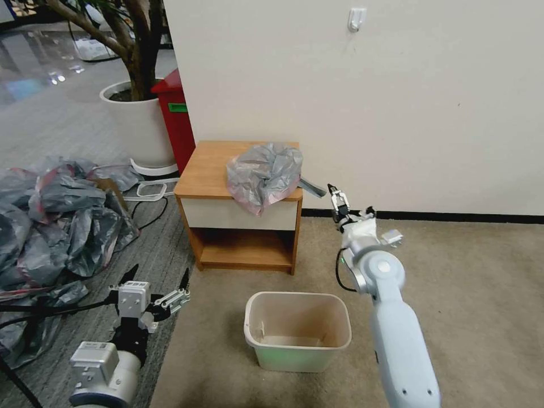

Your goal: Pick up the garbage bag from the table and place it over the trash can.

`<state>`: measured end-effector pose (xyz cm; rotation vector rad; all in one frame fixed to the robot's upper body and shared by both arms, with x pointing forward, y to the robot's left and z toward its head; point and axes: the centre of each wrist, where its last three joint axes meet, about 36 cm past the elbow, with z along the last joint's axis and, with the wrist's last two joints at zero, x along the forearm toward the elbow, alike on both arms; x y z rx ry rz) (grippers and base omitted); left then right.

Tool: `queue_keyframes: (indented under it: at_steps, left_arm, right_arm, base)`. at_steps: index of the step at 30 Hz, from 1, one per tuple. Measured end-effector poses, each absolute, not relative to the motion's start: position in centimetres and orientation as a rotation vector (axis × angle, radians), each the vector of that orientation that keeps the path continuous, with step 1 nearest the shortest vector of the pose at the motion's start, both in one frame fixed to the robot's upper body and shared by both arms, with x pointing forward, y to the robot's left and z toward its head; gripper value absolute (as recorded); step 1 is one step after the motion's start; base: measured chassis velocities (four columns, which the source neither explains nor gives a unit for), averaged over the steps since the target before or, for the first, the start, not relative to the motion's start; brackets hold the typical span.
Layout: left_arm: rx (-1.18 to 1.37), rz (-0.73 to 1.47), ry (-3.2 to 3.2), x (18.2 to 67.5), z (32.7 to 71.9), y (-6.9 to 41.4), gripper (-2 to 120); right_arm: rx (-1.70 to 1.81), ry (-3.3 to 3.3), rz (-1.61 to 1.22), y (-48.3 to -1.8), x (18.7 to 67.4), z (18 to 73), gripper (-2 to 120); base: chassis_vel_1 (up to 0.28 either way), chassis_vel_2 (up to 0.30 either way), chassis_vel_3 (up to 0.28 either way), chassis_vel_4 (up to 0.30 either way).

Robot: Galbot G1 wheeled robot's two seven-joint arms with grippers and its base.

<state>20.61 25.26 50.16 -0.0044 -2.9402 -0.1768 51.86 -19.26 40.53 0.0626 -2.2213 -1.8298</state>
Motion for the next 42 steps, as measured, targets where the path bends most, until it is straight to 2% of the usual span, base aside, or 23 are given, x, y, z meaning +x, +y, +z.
queue_keyframes:
  at_steps: [6, 7, 9, 12, 13, 16, 18, 19, 22, 24, 26, 28, 30, 42]
  left_arm:
    - [0.006, -0.164, -2.934, 20.5, 50.1, 25.2, 100]
    - [0.007, -0.163, -2.933, 20.4, 50.0, 25.2, 100]
    - [0.01, -0.163, -2.93, 20.4, 50.0, 25.2, 100]
    - [0.012, -0.165, -2.927, 20.3, 50.0, 25.2, 100]
    - [0.012, -0.165, -2.927, 20.3, 50.0, 25.2, 100]
    - [0.013, -0.166, -2.929, 20.4, 50.0, 25.2, 100]
    - [0.013, -0.166, -2.929, 20.4, 50.0, 25.2, 100]
    - [0.012, -0.166, -2.931, 20.4, 50.0, 25.2, 100]
    - [0.009, -0.167, -2.933, 20.5, 50.1, 25.2, 100]
    - [0.006, -0.17, -2.938, 20.6, 50.1, 25.2, 100]
    - [0.003, -0.172, -2.943, 20.7, 50.2, 25.2, 100]
    - [0.003, -0.173, -2.944, 20.7, 50.2, 25.2, 100]
    - [-0.004, -0.178, -2.952, 20.9, 50.3, 25.2, 100]
    - [-0.012, -0.185, -2.98, 21.3, 50.5, 25.2, 100]
  right_arm:
    - [0.056, -2.198, -1.837, -19.0, 53.4, 40.3, 91]
    - [0.059, -2.196, -1.841, -18.9, 53.6, 40.3, 84]
    - [0.064, -2.191, -1.849, -18.9, 54.0, 40.4, 80]
    - [0.079, -2.179, -1.872, -19.0, 54.8, 40.9, 64]
    - [0.079, -2.179, -1.872, -19.0, 54.8, 40.9, 64]
    - [0.09, -2.162, -1.894, -19.0, 55.0, 41.1, 50]
    - [0.09, -2.162, -1.894, -19.0, 55.0, 41.1, 50]
    - [0.094, -2.158, -1.9, -19.0, 55.0, 41.2, 40]
    - [0.1, -2.151, -1.91, -19.0, 55.0, 41.4, 35]
    - [0.112, -2.138, -1.924, -19.0, 54.9, 41.7, 22]
    - [0.118, -2.132, -1.927, -19.0, 54.8, 41.9, 14]
    - [0.12, -2.131, -1.926, -19.0, 54.7, 42.0, 12]
    - [0.124, -2.13, -1.924, -19.0, 54.7, 42.2, 0]
    - [0.148, -2.135, -1.924, -18.7, 52.9, 44.2, 0]
  base:
    - [0.0, 0.0, 0.0, 0.0]
    - [0.0, 0.0, 0.0, 0.0]
    - [0.0, 0.0, 0.0, 0.0]
    - [0.0, 0.0, 0.0, 0.0]
    - [0.0, 0.0, 0.0, 0.0]
    - [0.0, 0.0, 0.0, 0.0]
    - [0.0, 0.0, 0.0, 0.0]
    - [0.0, 0.0, 0.0, 0.0]
    - [0.0, 0.0, 0.0, 0.0]
    - [0.0, 0.0, 0.0, 0.0]
    - [0.0, 0.0, 0.0, 0.0]
    - [0.0, 0.0, 0.0, 0.0]
    - [0.0, 0.0, 0.0, 0.0]
    - [0.0, 0.0, 0.0, 0.0]
